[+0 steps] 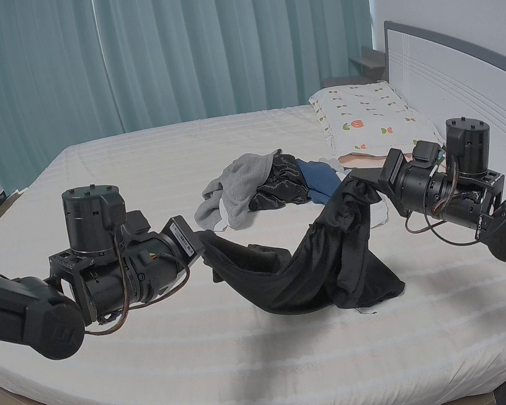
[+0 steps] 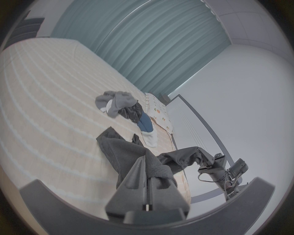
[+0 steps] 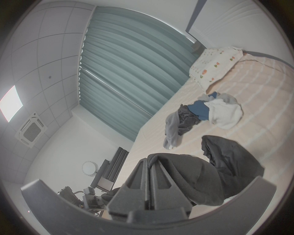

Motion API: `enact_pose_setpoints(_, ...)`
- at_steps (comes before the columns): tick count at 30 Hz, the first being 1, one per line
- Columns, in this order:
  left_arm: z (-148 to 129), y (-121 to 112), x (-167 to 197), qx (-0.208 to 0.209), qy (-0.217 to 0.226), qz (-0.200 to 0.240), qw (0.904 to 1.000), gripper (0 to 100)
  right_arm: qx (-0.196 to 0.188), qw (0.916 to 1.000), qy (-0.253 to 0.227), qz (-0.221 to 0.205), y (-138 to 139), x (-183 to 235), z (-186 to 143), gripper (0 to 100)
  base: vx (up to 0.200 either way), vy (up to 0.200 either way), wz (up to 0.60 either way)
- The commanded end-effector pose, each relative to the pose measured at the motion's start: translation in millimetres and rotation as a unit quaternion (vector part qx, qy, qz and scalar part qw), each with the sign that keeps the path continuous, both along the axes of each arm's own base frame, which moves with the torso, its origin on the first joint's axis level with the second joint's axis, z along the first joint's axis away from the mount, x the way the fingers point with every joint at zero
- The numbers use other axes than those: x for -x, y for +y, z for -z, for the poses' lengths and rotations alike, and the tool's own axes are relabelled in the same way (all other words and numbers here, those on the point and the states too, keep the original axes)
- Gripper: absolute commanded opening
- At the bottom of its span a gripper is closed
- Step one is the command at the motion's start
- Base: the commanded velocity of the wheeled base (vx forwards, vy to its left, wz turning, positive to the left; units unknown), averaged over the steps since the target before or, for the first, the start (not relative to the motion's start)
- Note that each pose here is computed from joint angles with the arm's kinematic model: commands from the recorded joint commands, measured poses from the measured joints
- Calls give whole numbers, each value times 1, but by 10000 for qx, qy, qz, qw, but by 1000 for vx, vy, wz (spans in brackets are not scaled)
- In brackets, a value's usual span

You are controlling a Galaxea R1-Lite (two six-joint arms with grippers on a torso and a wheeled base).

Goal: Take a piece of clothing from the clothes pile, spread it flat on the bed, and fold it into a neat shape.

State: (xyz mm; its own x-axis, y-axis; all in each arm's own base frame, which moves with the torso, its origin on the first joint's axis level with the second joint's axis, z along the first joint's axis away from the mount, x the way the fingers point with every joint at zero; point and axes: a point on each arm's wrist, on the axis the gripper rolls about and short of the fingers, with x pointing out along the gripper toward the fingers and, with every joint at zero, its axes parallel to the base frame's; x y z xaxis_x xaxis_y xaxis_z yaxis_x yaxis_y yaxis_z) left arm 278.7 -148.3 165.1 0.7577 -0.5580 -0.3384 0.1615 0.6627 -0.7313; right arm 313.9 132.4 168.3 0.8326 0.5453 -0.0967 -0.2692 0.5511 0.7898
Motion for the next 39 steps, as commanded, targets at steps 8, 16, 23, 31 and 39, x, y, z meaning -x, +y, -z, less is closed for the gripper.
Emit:
enact_pose_setpoints(8, 33, 1, 5, -86, 616, 2, 9981, 0, -82, 9987, 507, -66, 9, 5, 22, 0, 0, 0, 0)
enact_pose_setpoints(16, 46, 5, 14, 53, 492, 4, 9988, 0, -97, 9988, 472, -67, 9, 7, 19, 0, -50, 0, 0)
enact_pose_setpoints(23, 44, 8, 16, 173, 516, -72, 9985, 0, -81, 9987, 481, -113, 11, 11, 19, 0, -200, 0, 0)
enact_pose_setpoints(31, 45, 8, 16, 158, 505, -90, 9986, 0, -71, 9986, 502, -128, 12, 12, 21, 0, 0, 0, 0)
enact_pose_setpoints(39, 40, 9, 14, 377, 553, -201, 9976, 0, -50, 9985, 525, -113, 12, 11, 23, 0, 0, 25, 0)
